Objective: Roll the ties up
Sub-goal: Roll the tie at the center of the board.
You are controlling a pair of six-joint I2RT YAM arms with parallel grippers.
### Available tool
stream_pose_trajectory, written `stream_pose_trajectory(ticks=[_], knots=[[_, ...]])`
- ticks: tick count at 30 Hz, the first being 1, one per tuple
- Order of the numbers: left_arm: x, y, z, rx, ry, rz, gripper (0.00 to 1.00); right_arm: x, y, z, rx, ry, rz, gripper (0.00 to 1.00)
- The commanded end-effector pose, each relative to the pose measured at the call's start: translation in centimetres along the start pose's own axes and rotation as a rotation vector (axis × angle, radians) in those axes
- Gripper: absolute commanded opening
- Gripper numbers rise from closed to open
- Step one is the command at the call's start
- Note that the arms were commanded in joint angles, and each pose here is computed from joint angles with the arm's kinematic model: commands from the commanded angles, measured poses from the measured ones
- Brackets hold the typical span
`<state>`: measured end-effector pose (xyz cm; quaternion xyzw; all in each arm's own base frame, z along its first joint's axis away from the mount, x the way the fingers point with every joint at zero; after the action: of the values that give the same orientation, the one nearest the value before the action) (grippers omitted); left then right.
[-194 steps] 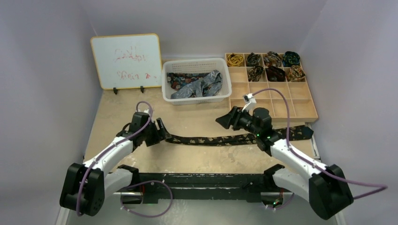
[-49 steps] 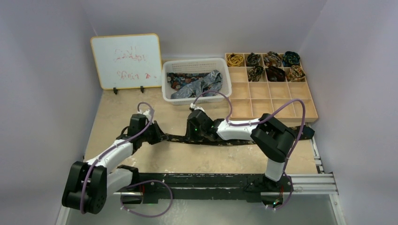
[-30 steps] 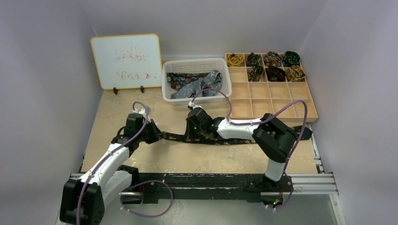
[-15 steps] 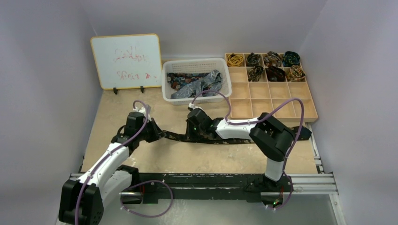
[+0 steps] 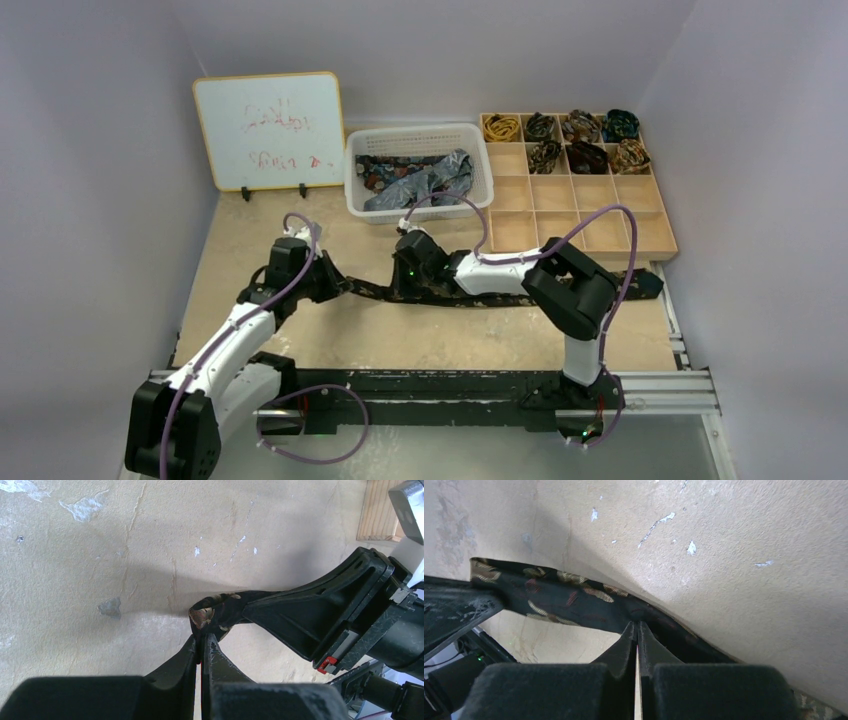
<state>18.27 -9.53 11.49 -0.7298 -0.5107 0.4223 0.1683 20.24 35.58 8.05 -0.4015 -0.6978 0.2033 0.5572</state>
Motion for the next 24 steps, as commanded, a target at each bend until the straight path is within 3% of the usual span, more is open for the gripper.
stream_pose_trajectory(ticks=[1, 13, 19, 24], knots=[[-1.0, -0.5, -1.7, -0.056, 0.027, 0.028, 0.00, -0.3, 0.9, -0.2, -0.007, 0.008, 0.032, 0.01], [-4.0, -1.3, -3.5, -0.117, 0.108, 0.227, 0.00, -1.0, 1.3, 0.7, 0.046, 0.016, 0.044, 0.00], [-5.3, -0.3, -3.4, -0.055, 0.154, 0.317, 0.00, -0.4, 1.4, 0.9, 0.075, 0.029, -0.005, 0.01], [-5.7, 0.6, -3.3, -0.029, 0.169, 0.293, 0.00, 0.2, 1.2, 0.6, 0.068, 0.037, -0.026, 0.01]])
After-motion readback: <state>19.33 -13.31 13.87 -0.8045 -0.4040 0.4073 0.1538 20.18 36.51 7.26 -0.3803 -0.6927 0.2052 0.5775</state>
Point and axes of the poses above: each gripper's point midway between its finger pads, its own y axis out along the fingers, its own x axis along the line the jaws close on, z = x × y, the point moved 7 cm from there along -y, back along the fingers, and after that the axes turned 13 degrees about y, right-handed, at the moved point
